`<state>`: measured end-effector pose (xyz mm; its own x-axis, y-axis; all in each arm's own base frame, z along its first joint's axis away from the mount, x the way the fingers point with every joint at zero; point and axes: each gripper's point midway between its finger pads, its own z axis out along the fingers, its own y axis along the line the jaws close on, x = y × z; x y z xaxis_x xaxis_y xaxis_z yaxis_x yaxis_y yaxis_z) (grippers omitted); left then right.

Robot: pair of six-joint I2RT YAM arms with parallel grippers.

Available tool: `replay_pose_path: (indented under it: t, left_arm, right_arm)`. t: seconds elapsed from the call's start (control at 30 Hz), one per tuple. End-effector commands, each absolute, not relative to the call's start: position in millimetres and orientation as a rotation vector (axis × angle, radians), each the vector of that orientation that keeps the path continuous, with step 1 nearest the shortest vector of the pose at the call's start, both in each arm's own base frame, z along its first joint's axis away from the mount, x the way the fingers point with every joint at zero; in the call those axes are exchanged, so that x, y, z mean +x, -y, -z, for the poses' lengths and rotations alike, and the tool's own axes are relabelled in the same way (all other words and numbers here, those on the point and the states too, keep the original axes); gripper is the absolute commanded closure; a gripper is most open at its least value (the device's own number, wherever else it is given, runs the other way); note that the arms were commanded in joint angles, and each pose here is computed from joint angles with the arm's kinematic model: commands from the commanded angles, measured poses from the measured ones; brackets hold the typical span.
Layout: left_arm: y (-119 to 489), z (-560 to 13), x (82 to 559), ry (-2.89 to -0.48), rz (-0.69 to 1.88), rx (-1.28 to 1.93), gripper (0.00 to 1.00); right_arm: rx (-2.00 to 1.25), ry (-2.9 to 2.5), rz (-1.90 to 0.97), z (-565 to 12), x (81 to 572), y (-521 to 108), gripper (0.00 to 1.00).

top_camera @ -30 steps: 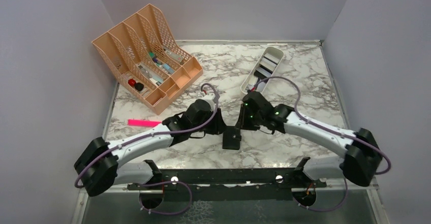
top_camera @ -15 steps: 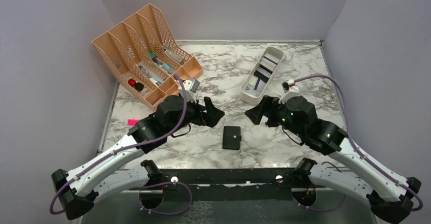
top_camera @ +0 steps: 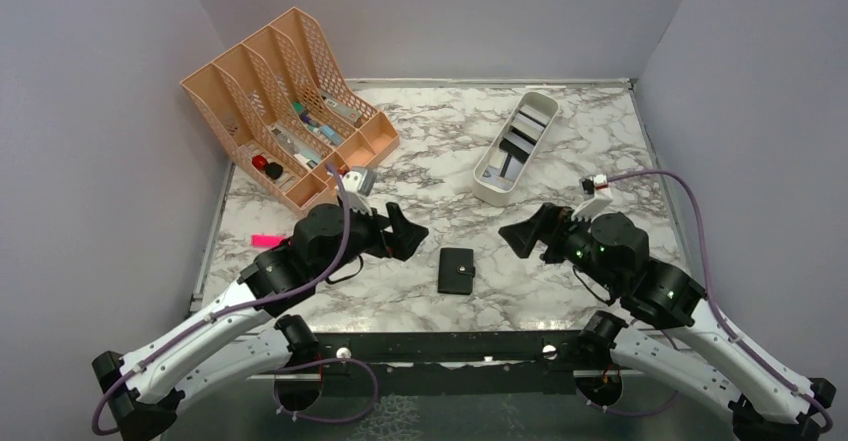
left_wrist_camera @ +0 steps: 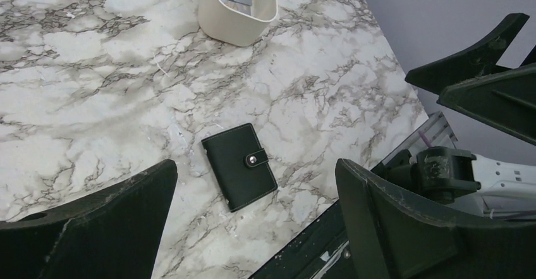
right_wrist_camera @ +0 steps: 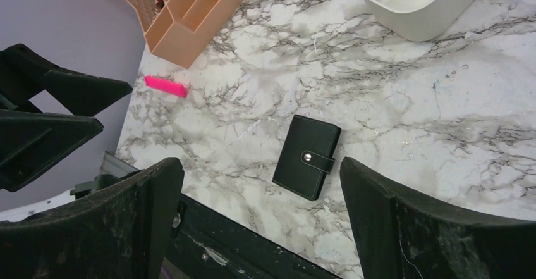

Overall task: Put the credit cards into the card holder
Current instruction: Reset both arms

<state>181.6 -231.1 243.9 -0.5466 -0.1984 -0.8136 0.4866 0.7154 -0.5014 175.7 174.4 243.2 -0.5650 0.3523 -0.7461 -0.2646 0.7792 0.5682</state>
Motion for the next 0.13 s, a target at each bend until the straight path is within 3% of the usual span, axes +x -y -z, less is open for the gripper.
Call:
replay_pose_path:
  t: [0.0,0.1]
  left_arm:
    - [224.4,-255.7,186.6,-1.903,0.888,0.176,0.01]
    - [223.9,-255.7,186.4,-1.898,0.89,0.175,0.01]
  right_arm:
    - [0.047,-1.97,-0.803,-255.1,180.0,-173.3,0.01]
    - [0.053,-1.987,-0.779,-254.8,181.9,-172.4,0.01]
